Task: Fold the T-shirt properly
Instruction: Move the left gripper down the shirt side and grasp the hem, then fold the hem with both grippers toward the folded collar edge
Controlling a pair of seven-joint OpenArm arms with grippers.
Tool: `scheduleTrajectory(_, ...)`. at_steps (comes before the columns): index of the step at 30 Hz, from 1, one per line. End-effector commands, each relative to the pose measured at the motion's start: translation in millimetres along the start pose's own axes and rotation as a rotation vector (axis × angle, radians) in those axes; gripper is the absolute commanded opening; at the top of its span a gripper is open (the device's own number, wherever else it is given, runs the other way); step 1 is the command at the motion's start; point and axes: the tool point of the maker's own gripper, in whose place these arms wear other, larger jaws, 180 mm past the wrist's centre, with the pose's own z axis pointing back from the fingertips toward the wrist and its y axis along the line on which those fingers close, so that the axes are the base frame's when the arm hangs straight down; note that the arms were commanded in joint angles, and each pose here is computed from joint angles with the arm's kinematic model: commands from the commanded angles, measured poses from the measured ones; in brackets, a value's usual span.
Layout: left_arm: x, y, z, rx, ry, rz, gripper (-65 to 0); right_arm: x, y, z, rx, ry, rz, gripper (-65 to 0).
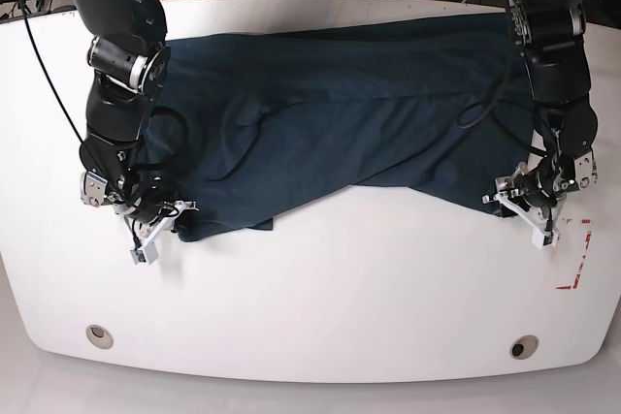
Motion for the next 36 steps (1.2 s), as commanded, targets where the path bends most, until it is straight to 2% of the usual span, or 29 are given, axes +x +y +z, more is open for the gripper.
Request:
scheduleTrajectory(1, 2.9, 5.8, -2.2, 0.008, -0.004, 0.017, -49.0, 23.5, -3.1, 5.1, -0.011, -0.040, 0.025, -61.4)
scheduleTrajectory(3, -0.7, 10.2, -5.7, 0.013, -0.012, 0.034, -59.9, 23.1, -3.3, 5.1, -0.012, -0.038, 0.027, -61.5)
scheduleTrajectory(5, -2.0, 11.9, -6.8, 0.015, -0.014, 0.040, -65.0, 23.1, -3.3, 5.1, -0.012, -0.038, 0.027, -61.5)
scheduleTrajectory(10, 16.6, 7.4, 0.9, 0.012, -0.065, 0.010, -65.0, 22.9, -4.6, 6.3, -0.014, -0.023, 0.027, -65.0)
scheduleTrajectory(14, 29.9, 4.8, 13.4, 0.016, -0.098, -0.031, -65.0, 24.4, -9.7, 11.2, -0.029, 0.003, 0.037, -65.0)
scheduleTrajectory(17, 41.0, -1.1, 23.7, 0.015, -0.122, -0.066, -65.0, 45.8, -16.3, 24.9, -0.069, -0.046, 0.087, -65.0)
scheduleTrajectory(21, 50.1, -8.5, 37.3, 0.015, -0.142, -0.110, -65.0, 50.1, -22.5, 43.0, -0.129, -0.025, 0.154, -65.0)
scheduleTrajectory(25, 59.3, -1.7, 55.1, 0.036, -0.184, -0.103, -65.0, 64.8, -24.4, 59.0, -0.175, -0.039, 0.205, -65.0)
scheduleTrajectory(31, 62.0, 4.5, 77.0, 0.062, -0.188, -0.108, -65.0, 63.4, -29.6, 74.2, -0.225, 0.003, 0.238, -65.0)
scheduleTrajectory(36, 61.7, 2.9, 97.9, 0.073, -0.235, -0.164, -65.0, 62.7, -32.1, 96.7, -0.292, 0.000, 0.296, -65.0)
